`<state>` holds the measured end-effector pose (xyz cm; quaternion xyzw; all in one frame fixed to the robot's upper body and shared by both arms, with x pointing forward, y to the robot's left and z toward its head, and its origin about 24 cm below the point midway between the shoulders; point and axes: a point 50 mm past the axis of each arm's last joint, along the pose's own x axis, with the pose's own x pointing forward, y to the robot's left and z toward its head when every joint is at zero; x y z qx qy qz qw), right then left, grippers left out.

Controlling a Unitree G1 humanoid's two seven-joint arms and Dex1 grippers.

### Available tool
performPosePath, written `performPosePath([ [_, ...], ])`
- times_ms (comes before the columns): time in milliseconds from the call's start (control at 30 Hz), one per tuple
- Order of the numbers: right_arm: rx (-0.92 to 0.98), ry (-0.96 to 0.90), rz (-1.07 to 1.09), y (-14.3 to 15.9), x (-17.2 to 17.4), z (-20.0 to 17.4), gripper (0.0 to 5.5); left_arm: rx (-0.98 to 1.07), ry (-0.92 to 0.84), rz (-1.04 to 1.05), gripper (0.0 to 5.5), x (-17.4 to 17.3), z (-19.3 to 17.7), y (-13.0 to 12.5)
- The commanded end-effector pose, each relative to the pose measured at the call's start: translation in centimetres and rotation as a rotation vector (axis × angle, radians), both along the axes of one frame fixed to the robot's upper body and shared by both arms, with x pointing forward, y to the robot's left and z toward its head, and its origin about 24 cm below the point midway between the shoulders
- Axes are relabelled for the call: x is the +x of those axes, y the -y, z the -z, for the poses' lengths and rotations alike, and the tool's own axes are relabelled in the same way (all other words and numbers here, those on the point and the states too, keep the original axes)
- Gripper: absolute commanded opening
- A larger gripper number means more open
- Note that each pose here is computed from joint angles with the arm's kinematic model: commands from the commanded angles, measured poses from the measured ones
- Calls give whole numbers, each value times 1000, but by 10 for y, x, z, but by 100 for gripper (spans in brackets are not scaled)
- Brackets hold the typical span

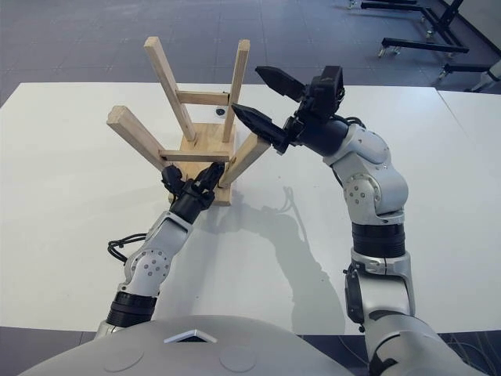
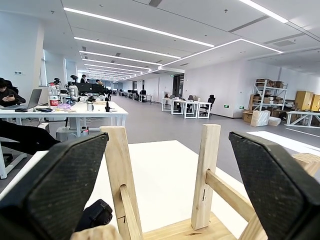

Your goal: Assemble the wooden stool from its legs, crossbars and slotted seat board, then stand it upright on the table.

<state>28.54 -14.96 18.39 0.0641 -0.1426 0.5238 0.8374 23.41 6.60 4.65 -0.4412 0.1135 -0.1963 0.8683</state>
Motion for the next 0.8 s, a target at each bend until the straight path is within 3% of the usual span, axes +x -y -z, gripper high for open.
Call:
performPosePath([
  [33, -20, 0, 1, -2, 3, -1, 442, -113, 61, 13, 294, 8, -21, 27],
  [433, -26, -3, -5, -4, 4, 0, 442, -226, 199, -44, 294, 10, -41, 18],
  [800, -45, 19, 26, -6, 11, -2, 442, -219, 152, -19, 294, 9, -34, 22],
])
